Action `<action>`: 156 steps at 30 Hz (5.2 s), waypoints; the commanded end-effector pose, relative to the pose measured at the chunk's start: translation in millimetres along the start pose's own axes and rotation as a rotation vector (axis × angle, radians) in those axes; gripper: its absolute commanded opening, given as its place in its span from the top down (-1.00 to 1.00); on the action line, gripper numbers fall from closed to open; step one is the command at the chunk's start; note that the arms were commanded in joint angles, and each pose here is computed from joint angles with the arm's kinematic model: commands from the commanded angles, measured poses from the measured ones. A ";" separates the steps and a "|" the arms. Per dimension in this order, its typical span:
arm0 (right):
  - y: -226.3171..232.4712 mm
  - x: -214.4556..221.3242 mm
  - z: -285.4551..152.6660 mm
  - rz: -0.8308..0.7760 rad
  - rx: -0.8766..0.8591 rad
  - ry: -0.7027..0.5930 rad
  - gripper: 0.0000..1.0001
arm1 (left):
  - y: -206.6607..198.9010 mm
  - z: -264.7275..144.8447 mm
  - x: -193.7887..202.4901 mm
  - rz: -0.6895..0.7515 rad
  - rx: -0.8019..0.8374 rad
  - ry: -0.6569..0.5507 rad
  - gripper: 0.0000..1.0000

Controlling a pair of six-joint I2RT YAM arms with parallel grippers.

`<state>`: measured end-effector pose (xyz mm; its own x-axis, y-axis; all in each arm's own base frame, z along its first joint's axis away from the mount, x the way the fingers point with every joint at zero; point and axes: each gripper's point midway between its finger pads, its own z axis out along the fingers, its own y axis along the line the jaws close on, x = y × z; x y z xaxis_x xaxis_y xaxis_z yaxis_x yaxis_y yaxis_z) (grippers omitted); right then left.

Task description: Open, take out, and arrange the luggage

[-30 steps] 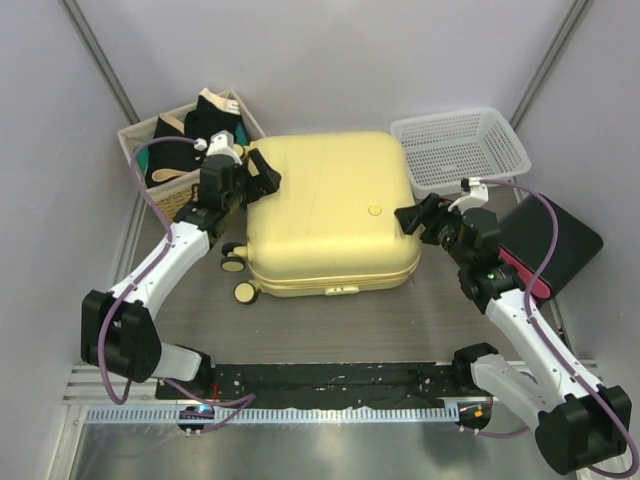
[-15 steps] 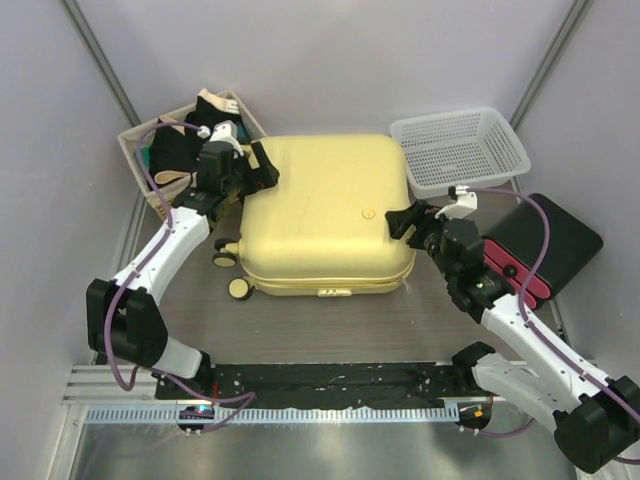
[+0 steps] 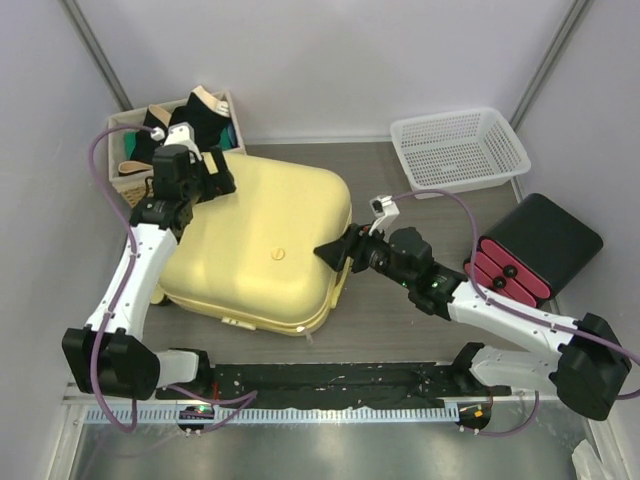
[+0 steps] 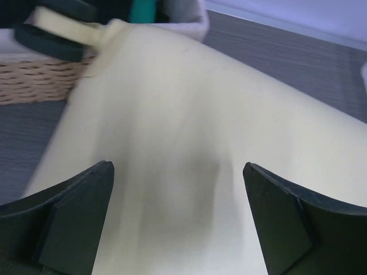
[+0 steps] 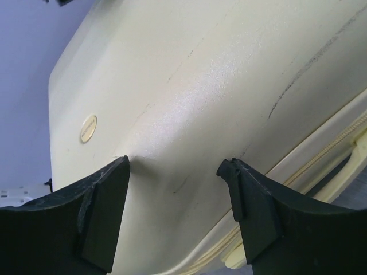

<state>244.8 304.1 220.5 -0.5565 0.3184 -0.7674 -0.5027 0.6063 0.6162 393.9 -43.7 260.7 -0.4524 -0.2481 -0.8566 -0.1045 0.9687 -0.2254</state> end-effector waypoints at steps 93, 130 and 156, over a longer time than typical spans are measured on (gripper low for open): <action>-60.2 105.3 -61.4 -0.543 0.562 0.322 0.98 | -31.5 -2.1 69.9 0.314 0.131 0.187 -0.99; -91.6 28.1 20.9 -0.476 0.347 0.098 0.98 | -158.5 11.4 -15.1 0.469 0.303 -0.028 -0.99; -134.0 -20.8 0.0 -0.391 0.420 -0.026 0.98 | -259.2 121.7 95.7 0.392 0.640 0.238 -0.38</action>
<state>279.1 240.8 117.4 -0.4459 -0.0776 -0.8917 -0.4704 0.8679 0.1597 530.3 -323.1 221.5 -0.4297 0.1095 -0.8963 0.5551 0.8150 -0.1665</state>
